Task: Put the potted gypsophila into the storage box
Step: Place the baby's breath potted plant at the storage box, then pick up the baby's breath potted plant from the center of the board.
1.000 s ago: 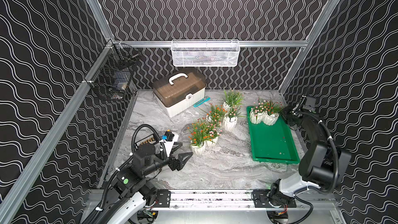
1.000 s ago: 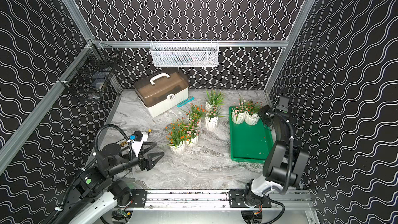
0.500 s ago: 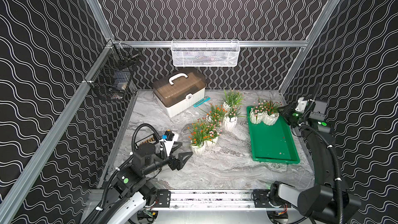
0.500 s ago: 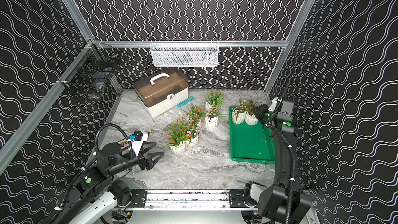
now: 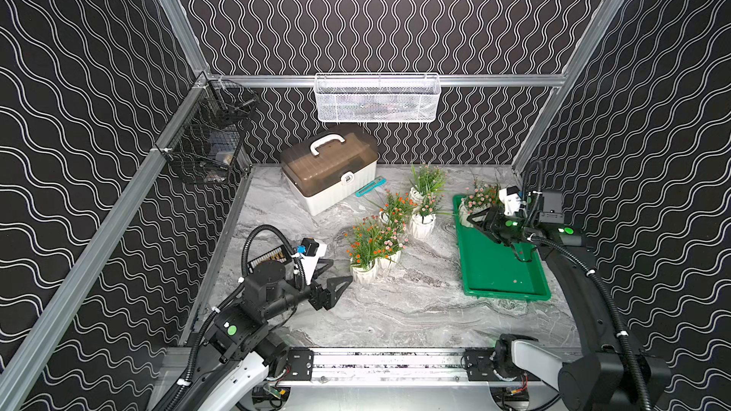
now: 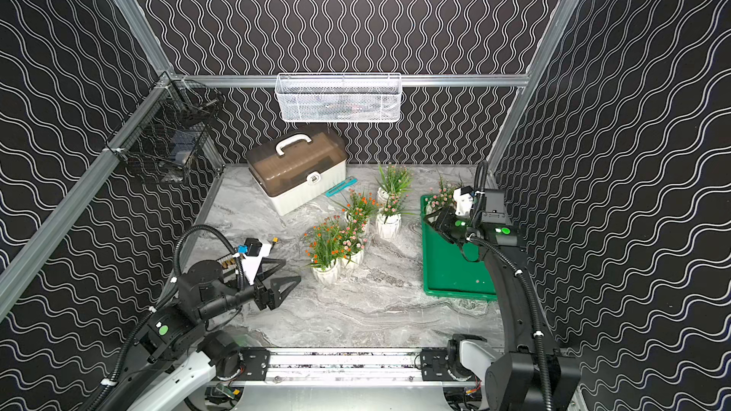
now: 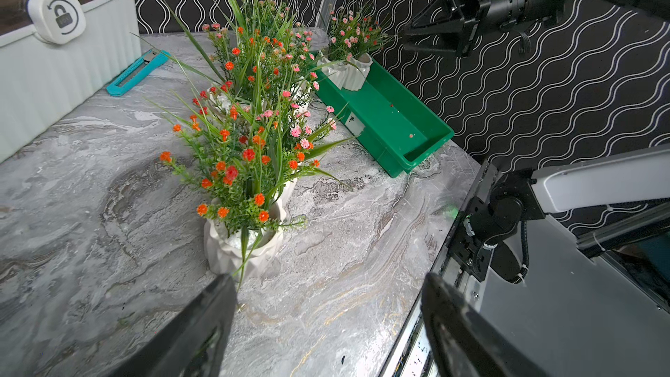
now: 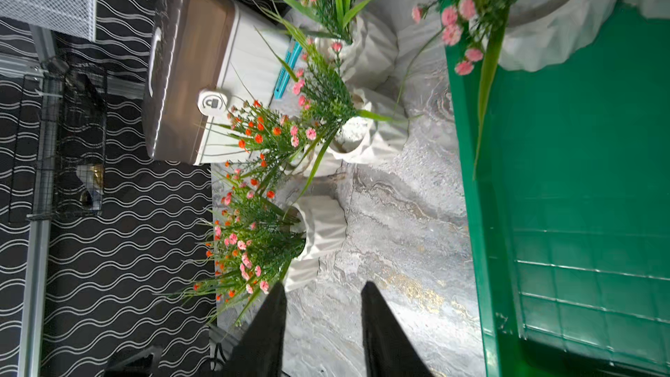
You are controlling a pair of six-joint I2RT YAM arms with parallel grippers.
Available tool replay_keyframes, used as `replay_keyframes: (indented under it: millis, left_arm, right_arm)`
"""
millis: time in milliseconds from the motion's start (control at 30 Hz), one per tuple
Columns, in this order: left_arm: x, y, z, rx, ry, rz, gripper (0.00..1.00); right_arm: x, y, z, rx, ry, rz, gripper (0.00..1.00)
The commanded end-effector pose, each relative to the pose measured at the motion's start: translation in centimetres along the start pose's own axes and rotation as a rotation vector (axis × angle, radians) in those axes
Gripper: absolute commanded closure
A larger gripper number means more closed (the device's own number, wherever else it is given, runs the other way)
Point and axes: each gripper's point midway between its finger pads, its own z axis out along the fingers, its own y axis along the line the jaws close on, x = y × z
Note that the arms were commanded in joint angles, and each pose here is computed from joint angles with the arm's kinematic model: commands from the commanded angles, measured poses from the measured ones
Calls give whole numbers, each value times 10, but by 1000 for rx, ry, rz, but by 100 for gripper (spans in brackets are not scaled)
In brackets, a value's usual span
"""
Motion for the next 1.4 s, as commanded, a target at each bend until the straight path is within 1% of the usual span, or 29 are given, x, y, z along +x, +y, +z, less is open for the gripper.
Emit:
replay_keyframes:
  millis: [0, 233, 367, 433, 533, 667, 833, 933, 1067, 1367]
  left_arm:
    - [-5, 1, 0, -10, -8, -5, 17]
    - [-2, 5, 3, -28, 21, -26, 17]
    - [0, 9, 5, -49, 41, -37, 17]
    - [1, 14, 6, -72, 46, -52, 17]
    - [3, 20, 7, -110, 62, -65, 17]
    - [4, 21, 9, -111, 79, -67, 17]
    - [2, 18, 7, -98, 56, -53, 16]
    - [1, 18, 5, -99, 43, -47, 17]
    - [1, 17, 5, -94, 45, -44, 16]
    - [2, 17, 7, -90, 53, -44, 16]
  right_arm:
    - [11, 2, 9, -4, 42, -27, 63]
    - [21, -2, 38, 61, 97, -54, 63]
    - [21, -7, 59, 107, 110, -55, 63]
    - [20, -10, 68, 125, 114, -47, 63]
    - [16, -16, 83, 145, 111, -31, 58]
    - [13, -17, 105, 150, 127, -21, 58]
    - [16, -26, 132, 189, 166, -24, 59]
    - [9, -26, 145, 212, 164, -30, 59]
    - [5, -38, 156, 269, 148, -23, 60]
    - [2, -49, 171, 313, 170, -34, 64]
